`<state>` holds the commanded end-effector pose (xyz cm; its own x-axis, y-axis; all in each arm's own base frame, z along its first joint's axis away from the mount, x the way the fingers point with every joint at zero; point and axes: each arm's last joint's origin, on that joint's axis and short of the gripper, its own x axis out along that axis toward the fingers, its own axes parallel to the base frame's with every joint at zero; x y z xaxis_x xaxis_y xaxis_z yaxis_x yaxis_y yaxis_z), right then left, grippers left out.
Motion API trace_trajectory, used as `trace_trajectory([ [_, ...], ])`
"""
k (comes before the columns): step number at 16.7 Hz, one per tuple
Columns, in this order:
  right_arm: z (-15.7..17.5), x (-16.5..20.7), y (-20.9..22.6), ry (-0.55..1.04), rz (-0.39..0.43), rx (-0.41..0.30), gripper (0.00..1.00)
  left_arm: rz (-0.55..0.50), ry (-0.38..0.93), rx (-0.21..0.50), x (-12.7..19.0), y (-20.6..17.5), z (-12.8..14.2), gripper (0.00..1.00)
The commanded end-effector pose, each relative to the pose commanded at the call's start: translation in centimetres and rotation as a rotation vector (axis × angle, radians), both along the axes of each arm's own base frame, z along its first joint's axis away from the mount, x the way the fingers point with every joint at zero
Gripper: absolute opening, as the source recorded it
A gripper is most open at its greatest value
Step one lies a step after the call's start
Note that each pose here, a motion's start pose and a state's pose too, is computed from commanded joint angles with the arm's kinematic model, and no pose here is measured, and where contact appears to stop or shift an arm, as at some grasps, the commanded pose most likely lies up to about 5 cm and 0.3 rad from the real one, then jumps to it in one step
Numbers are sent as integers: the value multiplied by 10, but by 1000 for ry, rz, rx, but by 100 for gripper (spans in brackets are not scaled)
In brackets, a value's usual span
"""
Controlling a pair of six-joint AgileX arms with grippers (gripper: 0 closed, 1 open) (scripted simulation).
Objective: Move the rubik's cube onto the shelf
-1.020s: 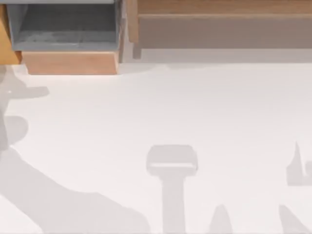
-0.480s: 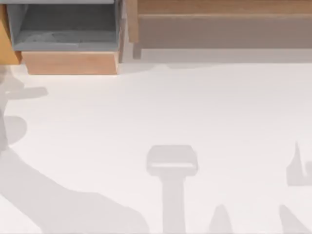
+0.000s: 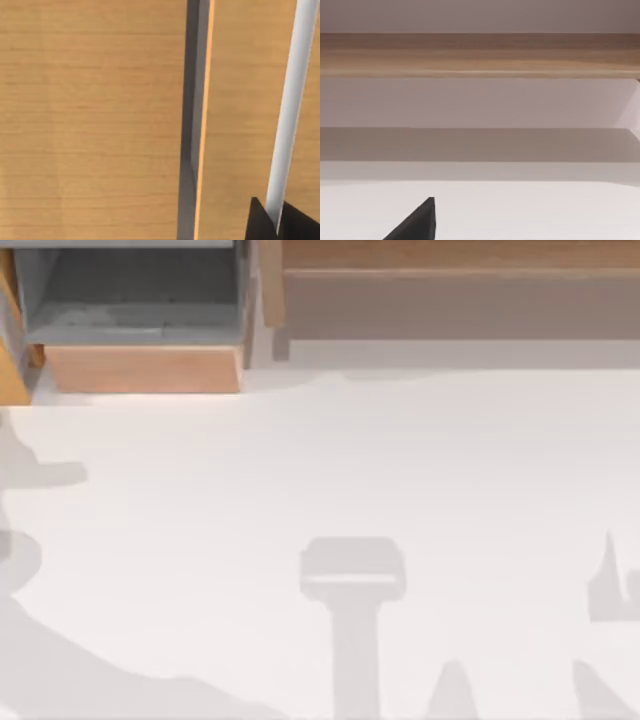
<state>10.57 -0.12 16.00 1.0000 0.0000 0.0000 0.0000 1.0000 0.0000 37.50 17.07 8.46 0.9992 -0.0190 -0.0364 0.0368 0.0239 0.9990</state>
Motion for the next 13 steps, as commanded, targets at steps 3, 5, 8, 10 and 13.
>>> trace_trajectory([
  [3, 0, 0, 0, 0, 0, 0, 100, 2, -19, 12, -7, 2, 5, 0],
  [5, 0, 0, 0, 0, 0, 0, 100, -3, -15, 10, -5, 0, 4, 0],
  [8, 0, 0, 0, 0, 0, 0, 100, -1, -18, 13, -16, 2, 5, 0],
  [10, 0, 0, 0, 0, 0, 0, 100, -3, -12, 7, -34, 2, 3, 0],
  [13, 0, 0, 0, 0, 0, 0, 100, -3, -9, 3, -62, 1, 2, 0],
])
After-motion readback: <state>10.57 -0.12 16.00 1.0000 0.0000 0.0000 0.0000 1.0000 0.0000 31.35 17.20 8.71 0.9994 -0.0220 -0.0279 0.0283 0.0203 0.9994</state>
